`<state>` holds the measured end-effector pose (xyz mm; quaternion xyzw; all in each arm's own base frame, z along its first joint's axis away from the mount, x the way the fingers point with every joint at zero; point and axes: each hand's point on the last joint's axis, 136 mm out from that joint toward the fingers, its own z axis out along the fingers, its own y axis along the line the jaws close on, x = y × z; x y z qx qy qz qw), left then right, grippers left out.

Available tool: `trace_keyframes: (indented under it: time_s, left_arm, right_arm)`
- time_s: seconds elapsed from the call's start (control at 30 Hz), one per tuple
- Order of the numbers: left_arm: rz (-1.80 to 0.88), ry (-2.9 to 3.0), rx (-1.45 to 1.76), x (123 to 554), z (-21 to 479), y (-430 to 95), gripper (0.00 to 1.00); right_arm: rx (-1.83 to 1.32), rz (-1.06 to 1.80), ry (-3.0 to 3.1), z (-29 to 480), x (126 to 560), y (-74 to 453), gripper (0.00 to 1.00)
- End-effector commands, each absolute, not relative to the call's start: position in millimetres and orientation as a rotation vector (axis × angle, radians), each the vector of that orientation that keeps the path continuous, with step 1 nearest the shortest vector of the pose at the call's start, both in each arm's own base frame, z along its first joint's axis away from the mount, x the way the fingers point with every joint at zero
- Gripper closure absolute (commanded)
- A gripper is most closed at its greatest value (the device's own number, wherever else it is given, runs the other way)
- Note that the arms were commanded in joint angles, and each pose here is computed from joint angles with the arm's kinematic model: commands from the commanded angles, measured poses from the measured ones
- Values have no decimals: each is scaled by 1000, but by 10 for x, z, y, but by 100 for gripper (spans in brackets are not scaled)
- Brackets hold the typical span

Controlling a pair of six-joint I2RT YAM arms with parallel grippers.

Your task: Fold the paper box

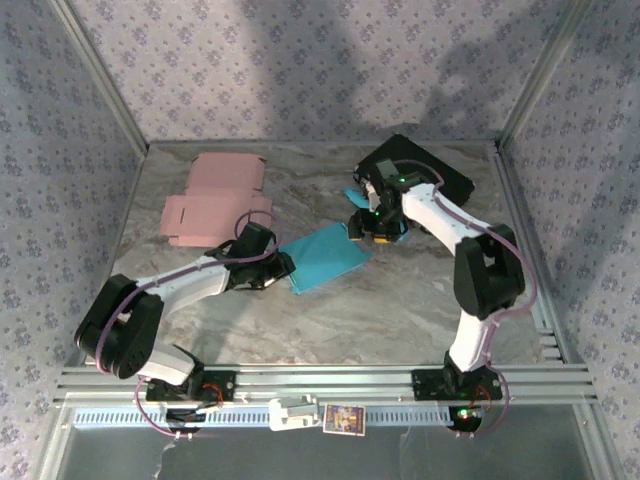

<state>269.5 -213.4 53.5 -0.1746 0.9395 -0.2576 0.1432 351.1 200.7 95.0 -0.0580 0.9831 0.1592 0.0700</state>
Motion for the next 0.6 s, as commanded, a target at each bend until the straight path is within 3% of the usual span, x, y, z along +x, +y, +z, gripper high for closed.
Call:
trace_keyframes:
  time_s: [0.0,0.33,0.43,0.57]
  left_arm:
    - [-755,2707,-499,2724,493,-2145,49]
    - [-737,2727,-507,2740,365,-2158,54]
    - [-728,2733,-506,2740,336,-2151,56]
    - [-710,2739,-501,2728,324,-2131,59]
  right_arm:
    - [-368,439,2948,896,3586,2016,34]
    - [-381,483,3013,530,3570,2085,37]
    - [-368,490,3034,443,3543,2075,46]
    - [-368,479,3047,400,3511,2071,49]
